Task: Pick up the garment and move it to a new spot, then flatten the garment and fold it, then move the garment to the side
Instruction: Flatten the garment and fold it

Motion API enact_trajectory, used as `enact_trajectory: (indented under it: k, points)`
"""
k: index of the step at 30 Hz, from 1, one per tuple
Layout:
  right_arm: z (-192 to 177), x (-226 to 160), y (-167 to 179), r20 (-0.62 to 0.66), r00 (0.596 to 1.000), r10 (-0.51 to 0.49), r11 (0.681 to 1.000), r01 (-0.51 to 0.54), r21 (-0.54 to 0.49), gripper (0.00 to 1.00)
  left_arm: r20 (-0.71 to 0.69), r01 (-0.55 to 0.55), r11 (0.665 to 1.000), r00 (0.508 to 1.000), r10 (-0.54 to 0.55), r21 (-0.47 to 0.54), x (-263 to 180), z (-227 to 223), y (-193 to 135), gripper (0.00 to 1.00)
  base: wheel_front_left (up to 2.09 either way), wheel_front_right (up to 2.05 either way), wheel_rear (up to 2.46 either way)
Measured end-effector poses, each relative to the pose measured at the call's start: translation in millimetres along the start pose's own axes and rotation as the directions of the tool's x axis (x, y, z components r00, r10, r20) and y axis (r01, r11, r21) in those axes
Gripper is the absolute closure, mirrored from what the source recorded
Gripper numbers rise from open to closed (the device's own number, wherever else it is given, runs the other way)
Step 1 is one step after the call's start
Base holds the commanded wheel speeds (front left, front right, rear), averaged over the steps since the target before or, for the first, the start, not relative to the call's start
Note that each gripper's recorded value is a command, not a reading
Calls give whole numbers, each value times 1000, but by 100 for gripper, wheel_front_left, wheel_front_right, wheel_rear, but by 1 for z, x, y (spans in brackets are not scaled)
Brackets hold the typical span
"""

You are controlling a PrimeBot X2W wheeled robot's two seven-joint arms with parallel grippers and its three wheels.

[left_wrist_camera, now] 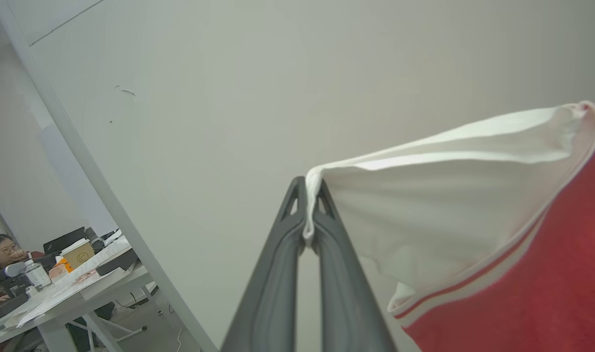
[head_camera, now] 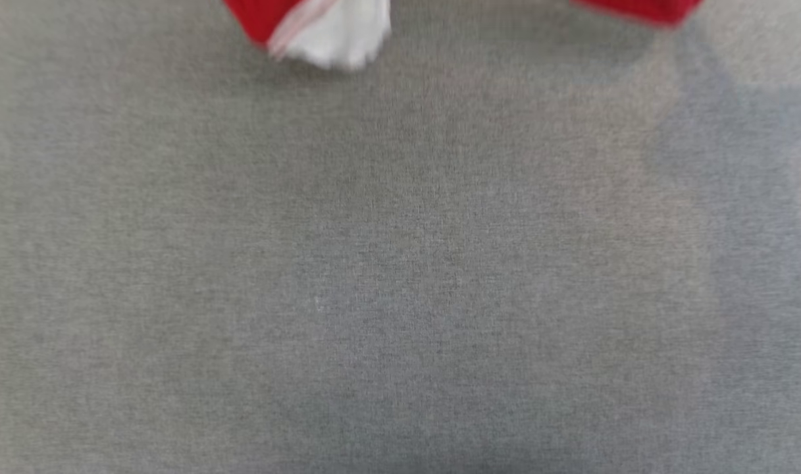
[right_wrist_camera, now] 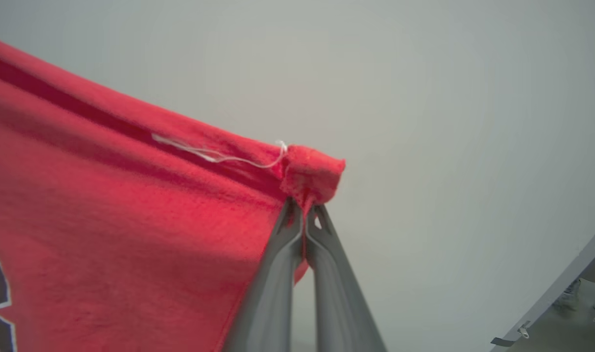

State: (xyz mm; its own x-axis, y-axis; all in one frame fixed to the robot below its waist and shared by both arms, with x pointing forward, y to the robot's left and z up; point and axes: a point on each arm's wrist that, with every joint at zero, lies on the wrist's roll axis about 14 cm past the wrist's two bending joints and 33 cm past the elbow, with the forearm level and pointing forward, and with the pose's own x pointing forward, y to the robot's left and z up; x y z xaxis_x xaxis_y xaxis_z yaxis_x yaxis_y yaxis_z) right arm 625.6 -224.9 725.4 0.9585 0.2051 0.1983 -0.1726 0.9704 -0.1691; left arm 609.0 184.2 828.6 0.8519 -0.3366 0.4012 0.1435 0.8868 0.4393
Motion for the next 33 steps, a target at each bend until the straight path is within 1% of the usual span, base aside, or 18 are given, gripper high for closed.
enact_trajectory:
  k: [2, 6, 8, 11, 13, 16, 17, 20, 24, 29, 33]
  points:
    - [-11, 18, -1, -1, 1000, -5, 1000, 5, -10, 100, 7, -16, 999, 1000, 15, 29, 17, -10, 4, 100, 0, 0, 0]
    - [-35, 50, 0, 10, 1000, -18, 1000, 18, -7, 100, 26, -59, 997, 998, 58, 53, 48, -31, 13, 100, 0, 0, 0]
    - [-50, 63, 0, 11, 1000, -26, 1000, 26, -8, 100, 38, -74, 996, 997, 72, 49, 60, -44, 14, 100, 0, 0, 0]
    - [-68, 77, -1, 17, 999, -44, 999, 44, -12, 100, 28, -79, 996, 997, 78, 34, 72, -69, 9, 100, 0, 0, 0]
    - [-80, 84, -2, 32, 998, -54, 999, 54, -2, 100, 2, -69, 997, 998, 69, 18, 76, -95, 0, 100, 0, 0, 0]
    - [-104, 89, 7, 16, 999, -44, 999, 44, 3, 100, -21, -52, 999, 998, 52, -2, 76, -123, -12, 100, 0, 0, 0]
    - [-115, 90, 13, 4, 999, -32, 999, 32, 8, 100, -33, -43, 999, 999, 43, -18, 73, -135, -18, 100, 0, 0, 0]
    - [-131, 90, 28, -3, 1000, -5, 1000, 5, 20, 100, -77, -13, 997, 997, 7, -70, 60, -169, -40, 100, 0, 0, 0]
    - [-160, 76, 53, -48, 998, 49, 998, -47, 35, 100, -148, 29, 986, 988, -53, -163, 31, -207, -77, 100, 0, 0, 0]
    - [-184, 50, 84, -101, 988, 114, 990, -105, 93, 100, -214, 59, 968, 970, -113, -242, -8, -230, -111, 100, 0, 0, 0]
    - [-201, 20, 105, -153, 974, 164, 980, -143, 141, 100, -278, 71, 948, 947, -162, -310, -50, -242, -136, 100, 0, 0, 0]
